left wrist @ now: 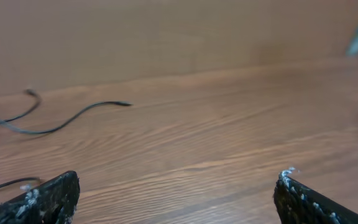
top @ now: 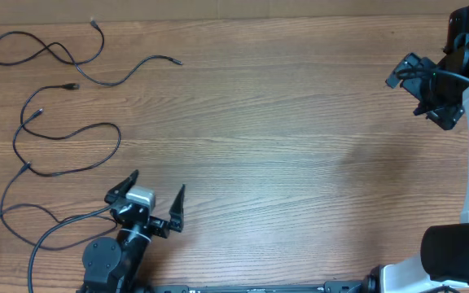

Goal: Untangle cables

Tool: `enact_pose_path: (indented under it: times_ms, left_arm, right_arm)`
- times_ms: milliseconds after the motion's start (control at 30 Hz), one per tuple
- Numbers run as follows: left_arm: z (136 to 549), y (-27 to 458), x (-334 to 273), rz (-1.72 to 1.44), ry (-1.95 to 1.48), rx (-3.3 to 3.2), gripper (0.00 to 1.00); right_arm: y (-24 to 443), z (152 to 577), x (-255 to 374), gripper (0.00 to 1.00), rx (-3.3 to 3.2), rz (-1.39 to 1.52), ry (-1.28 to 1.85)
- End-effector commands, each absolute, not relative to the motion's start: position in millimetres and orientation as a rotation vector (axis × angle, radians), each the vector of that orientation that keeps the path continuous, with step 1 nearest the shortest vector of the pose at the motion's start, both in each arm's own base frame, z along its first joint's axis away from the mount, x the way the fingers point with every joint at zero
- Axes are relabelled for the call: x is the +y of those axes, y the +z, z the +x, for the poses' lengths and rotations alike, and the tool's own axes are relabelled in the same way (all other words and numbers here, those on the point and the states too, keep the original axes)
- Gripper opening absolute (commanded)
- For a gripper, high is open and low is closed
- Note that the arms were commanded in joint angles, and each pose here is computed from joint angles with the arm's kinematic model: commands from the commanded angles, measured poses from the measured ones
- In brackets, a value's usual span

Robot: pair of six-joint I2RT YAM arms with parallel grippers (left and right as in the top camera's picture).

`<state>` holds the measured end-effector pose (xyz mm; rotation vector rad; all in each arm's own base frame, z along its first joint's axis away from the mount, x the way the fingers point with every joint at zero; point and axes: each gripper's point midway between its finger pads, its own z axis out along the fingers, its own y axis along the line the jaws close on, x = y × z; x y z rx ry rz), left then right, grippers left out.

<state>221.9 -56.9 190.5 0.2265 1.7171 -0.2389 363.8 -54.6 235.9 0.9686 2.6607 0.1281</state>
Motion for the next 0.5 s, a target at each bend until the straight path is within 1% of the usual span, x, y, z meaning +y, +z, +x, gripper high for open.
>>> enact_pose_path:
  times_ms: [0, 167, 467]
  left_arm:
    - [225, 192, -39, 0.126, -0.164, 1.706, 0.99]
    - [224, 196, -35, 0.108, -0.147, 1.685, 1.0]
    - [235, 183, -29, 0.073, -0.111, 1.651, 1.0]
  right_arm:
    - [236, 364, -57, 1.0, 2.657, 0.964, 0.114]
    - [236, 364, -57, 1.0, 2.657, 0.965, 0.114]
    - [236, 364, -57, 1.0, 2.656, 0.965, 0.114]
